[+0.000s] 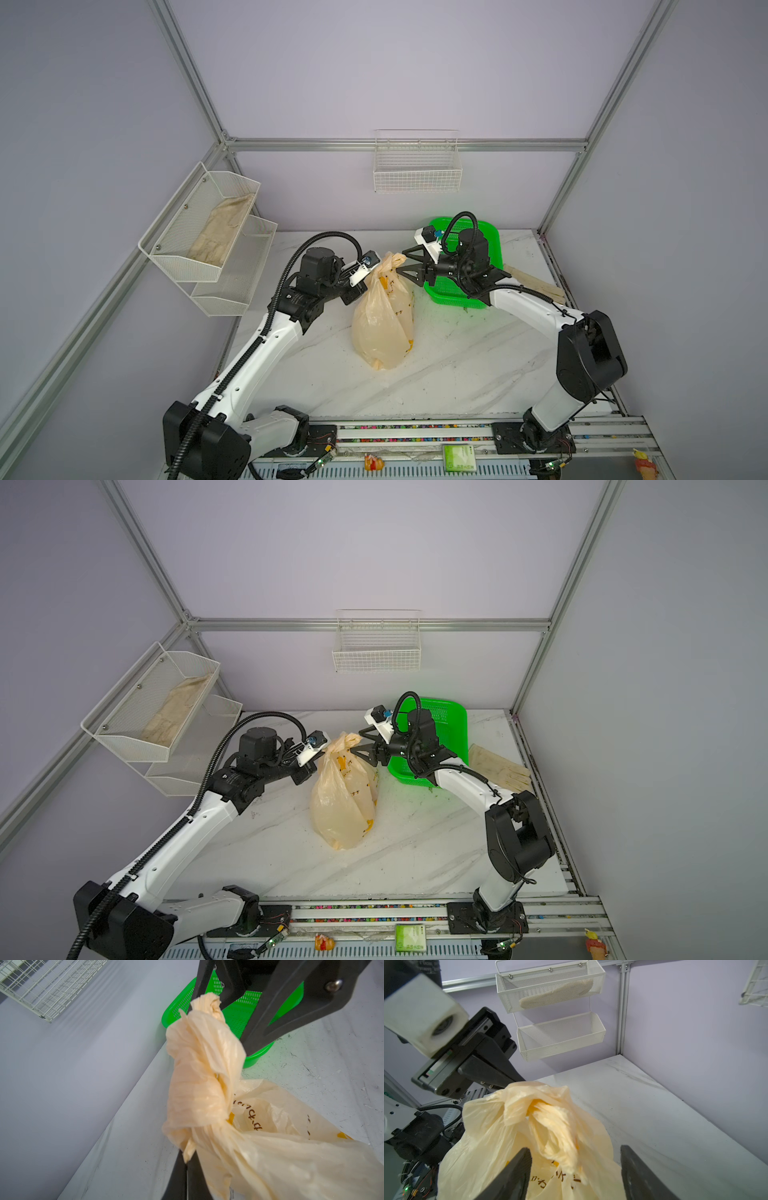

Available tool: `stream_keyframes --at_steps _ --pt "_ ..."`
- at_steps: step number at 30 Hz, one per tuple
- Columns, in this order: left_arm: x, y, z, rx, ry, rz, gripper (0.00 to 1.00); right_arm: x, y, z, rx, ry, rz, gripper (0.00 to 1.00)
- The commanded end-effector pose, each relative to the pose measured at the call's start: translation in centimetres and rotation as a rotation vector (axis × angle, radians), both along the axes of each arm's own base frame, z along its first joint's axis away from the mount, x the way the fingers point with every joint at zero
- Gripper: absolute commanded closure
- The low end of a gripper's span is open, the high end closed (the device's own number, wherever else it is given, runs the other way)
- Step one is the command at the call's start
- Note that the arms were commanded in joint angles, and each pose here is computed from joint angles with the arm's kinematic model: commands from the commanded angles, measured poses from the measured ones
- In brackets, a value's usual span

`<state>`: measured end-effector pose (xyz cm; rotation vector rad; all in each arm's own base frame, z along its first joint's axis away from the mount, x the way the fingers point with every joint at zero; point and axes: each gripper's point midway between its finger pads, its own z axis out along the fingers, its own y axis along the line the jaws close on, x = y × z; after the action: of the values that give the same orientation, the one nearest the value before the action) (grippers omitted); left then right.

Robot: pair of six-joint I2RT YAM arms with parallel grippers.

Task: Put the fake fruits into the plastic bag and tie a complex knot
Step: 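Open the right gripper and move it off the knot toward the green basket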

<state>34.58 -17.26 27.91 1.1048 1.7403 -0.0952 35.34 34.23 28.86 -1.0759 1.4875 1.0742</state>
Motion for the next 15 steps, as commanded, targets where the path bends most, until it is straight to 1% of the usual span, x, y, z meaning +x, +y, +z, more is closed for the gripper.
stream_keyframes --at_steps 1,2,5,8,9,10,15 --pt "0.4 -0.8 4.5 -0.039 -0.112 -0.029 1.0 -1.4 0.3 1.8 0.021 -0.043 0.078 0.37" --pt "0.4 -0.7 4.4 -0.039 -0.111 -0.028 1.0 -1.5 0.3 1.9 0.022 -0.044 0.081 0.4" --pt "0.3 -0.8 4.3 -0.038 -0.11 -0.03 1.0 -1.6 0.2 2.3 0.023 -0.055 0.082 0.42" --pt "0.2 -0.9 4.2 -0.037 -0.106 -0.034 1.0 -1.4 0.0 2.7 0.025 -0.062 0.058 0.42" --pt "0.2 -0.9 4.2 -0.037 -0.106 -0.036 1.0 -1.2 0.0 2.9 0.027 -0.065 0.046 0.38" --pt "0.2 -0.9 4.2 -0.037 -0.105 -0.037 1.0 -1.1 -0.1 3.2 0.03 -0.068 0.037 0.37" --pt "0.2 -1.0 4.2 -0.035 -0.105 -0.039 1.0 -1.1 -0.1 4.0 0.041 -0.083 0.035 0.39"
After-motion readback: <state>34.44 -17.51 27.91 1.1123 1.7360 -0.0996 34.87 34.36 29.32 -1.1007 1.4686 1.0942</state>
